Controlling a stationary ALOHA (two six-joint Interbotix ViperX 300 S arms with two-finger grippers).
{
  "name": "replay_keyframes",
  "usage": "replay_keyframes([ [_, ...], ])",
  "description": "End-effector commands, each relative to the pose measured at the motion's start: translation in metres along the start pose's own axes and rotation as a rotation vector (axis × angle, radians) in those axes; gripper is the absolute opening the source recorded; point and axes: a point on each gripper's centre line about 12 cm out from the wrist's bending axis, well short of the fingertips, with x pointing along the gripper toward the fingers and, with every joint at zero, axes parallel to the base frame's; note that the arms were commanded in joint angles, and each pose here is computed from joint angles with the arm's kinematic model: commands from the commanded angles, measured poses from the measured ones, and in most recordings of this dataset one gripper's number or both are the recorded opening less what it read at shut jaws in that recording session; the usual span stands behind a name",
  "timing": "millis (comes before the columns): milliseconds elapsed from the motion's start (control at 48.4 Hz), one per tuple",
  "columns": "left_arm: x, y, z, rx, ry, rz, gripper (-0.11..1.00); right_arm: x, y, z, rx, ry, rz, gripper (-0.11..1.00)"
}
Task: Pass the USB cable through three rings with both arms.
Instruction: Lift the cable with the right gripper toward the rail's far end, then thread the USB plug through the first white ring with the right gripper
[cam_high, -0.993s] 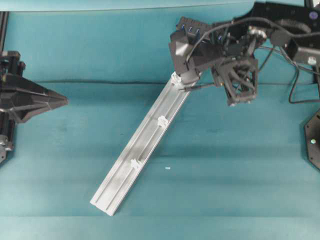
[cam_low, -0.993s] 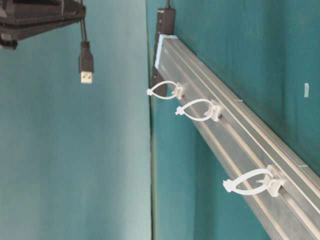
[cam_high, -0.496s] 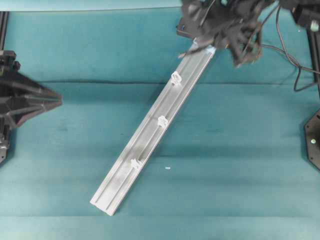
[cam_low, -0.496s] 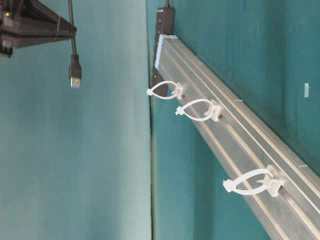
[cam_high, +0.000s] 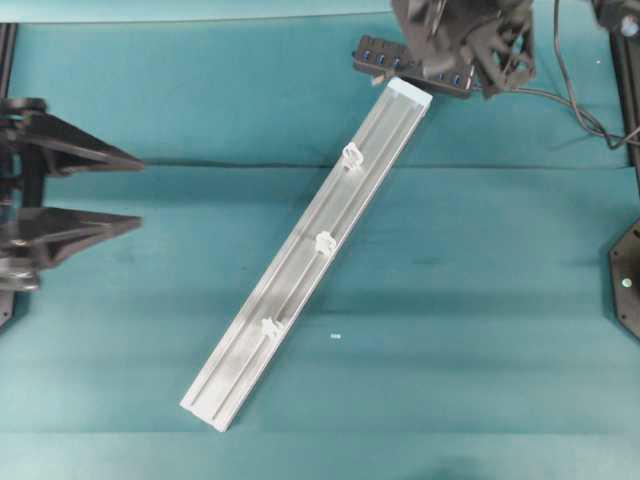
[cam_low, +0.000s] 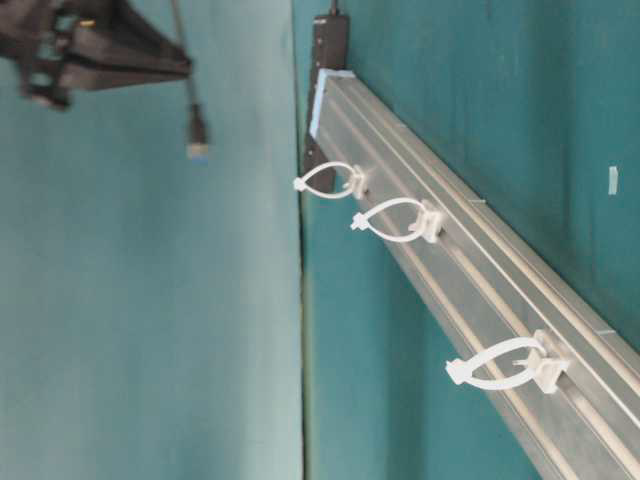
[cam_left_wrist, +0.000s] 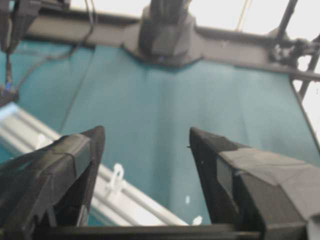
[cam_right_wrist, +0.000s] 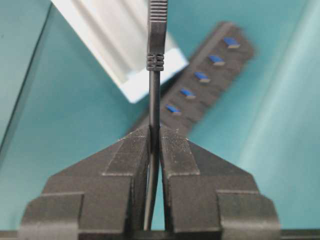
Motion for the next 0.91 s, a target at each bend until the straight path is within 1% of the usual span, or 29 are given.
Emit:
replay_keyframes([
  [0, 0.014, 0.006, 0.005, -0.026, 0.007, 0.028, 0.74, 0.011, 0.005, -0.003, -0.029, 0.008, 0.018, 0.08],
  [41, 0.022, 0.009, 0.002, -0.047, 0.027, 0.04, 0.74, 0.016, 0.007, -0.004, -0.047, 0.011, 0.024, 0.08],
  [165, 0.038, 0.013, -0.005, -0.08, 0.067, 0.056, 0.74, 0.023, 0.009, -0.005, -0.088, 0.008, 0.017, 0.08],
  [393, 0.056, 0.014, -0.008, -0.111, 0.087, 0.061, 0.74, 0.03, 0.006, -0.005, -0.143, 0.003, 0.002, 0.08],
  [558, 0.06, 0.014, -0.004, -0.134, 0.084, 0.061, 0.74, 0.033, 0.002, -0.008, -0.145, 0.004, -0.005, 0.08],
  [724, 0.059, 0.014, -0.002, -0.154, 0.077, 0.059, 0.74, 0.033, -0.003, -0.02, -0.127, 0.016, -0.011, 0.08],
  [807, 0.059, 0.014, -0.002, -0.155, 0.077, 0.06, 0.74, 0.035, -0.003, -0.025, -0.147, 0.021, -0.008, 0.08],
  [889, 0.06, 0.013, -0.002, -0.155, 0.076, 0.059, 0.74, 0.037, -0.003, -0.026, -0.184, 0.02, -0.013, 0.08],
])
